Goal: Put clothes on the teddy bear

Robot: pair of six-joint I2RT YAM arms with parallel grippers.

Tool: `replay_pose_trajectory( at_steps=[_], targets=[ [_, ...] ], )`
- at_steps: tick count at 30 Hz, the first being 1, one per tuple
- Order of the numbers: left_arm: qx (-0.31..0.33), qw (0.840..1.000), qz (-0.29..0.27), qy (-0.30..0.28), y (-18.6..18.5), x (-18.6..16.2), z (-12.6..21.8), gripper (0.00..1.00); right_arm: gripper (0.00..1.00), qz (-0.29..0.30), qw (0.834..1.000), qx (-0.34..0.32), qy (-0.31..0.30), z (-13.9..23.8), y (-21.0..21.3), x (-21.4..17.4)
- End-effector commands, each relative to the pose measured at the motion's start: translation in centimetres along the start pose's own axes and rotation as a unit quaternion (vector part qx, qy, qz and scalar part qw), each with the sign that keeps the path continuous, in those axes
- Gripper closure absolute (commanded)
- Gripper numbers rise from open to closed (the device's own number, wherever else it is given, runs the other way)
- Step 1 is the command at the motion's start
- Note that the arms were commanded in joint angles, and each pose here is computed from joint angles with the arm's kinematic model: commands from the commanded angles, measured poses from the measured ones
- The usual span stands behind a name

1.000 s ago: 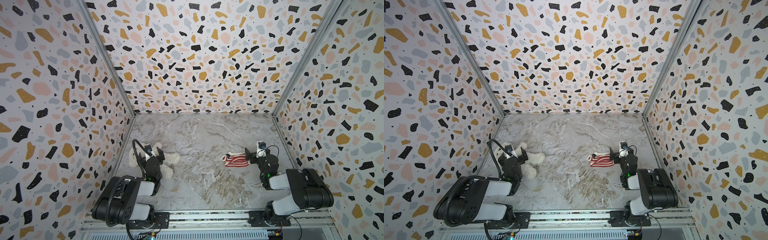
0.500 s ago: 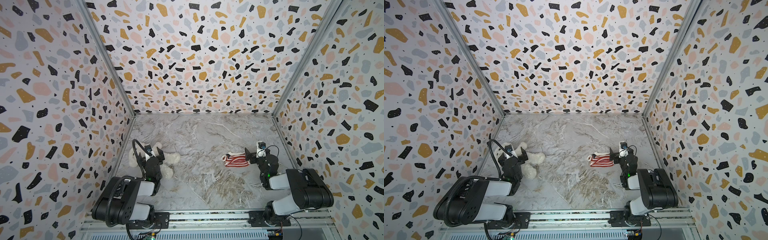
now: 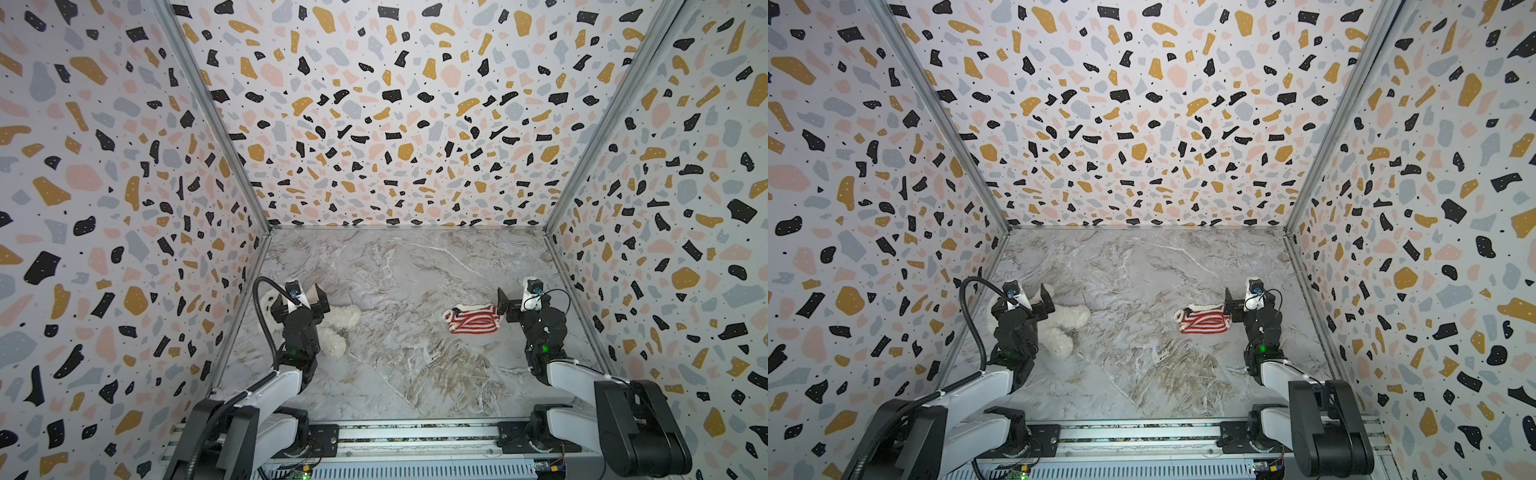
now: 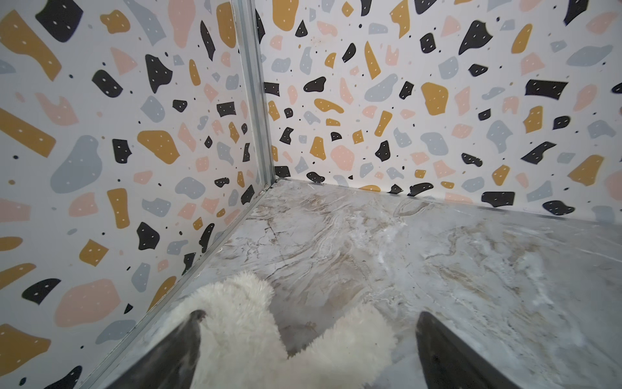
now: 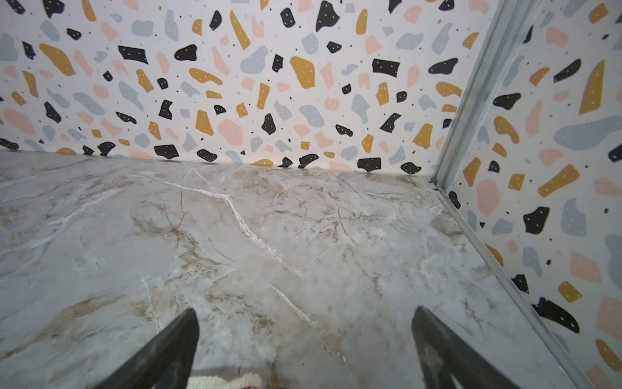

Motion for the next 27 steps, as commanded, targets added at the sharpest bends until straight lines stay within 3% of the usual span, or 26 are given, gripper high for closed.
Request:
replay_pose_trajectory(
  at_steps=[1,4,7,10,13,20,27],
  targets=[
    [-0.045,0.998,0.027,0.026,-1.0,1.2,-0.1,0.0,0.01,-0.061,0.998,-0.02,0.02,0.1,-0.7,1.7],
    [-0.077,0.994,0.051,0.06,-1.9,1.8,-0.2,0.0,0.01,-0.099,0.994,-0.001,0.038,0.6,-0.5,2.1],
    [-0.091,0.985,0.114,0.092,-2.5,2.6,0.0,0.0,0.01,-0.105,0.993,0.023,0.057,0.8,0.5,2.5],
    [-0.019,0.969,0.186,0.159,-2.1,3.1,0.3,0.0,0.01,-0.089,0.99,0.072,0.084,0.5,2.1,2.8],
    [-0.016,0.962,0.166,0.218,-2.6,3.2,0.5,0.0,0.01,-0.069,0.984,0.118,0.11,0.2,4.1,3.0],
    [-0.009,0.953,0.138,0.27,-1.9,1.4,1.5,0.0,0.01,-0.046,0.966,0.224,0.117,0.7,8.1,4.0],
    [0.025,0.953,0.107,0.282,-1.3,0.5,1.3,0.0,0.01,-0.006,0.94,0.321,0.113,1.0,11.0,3.8]
  ],
)
Point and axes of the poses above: each gripper's point midway between its finger pads, its own z axis back along the fingers, its own y axis along the line the jaws close on, x = y × z, the point moved 10 cm from there along z, back along the fingers, and after that the axes turned 13 degrees about z, right-handed, at the moved point
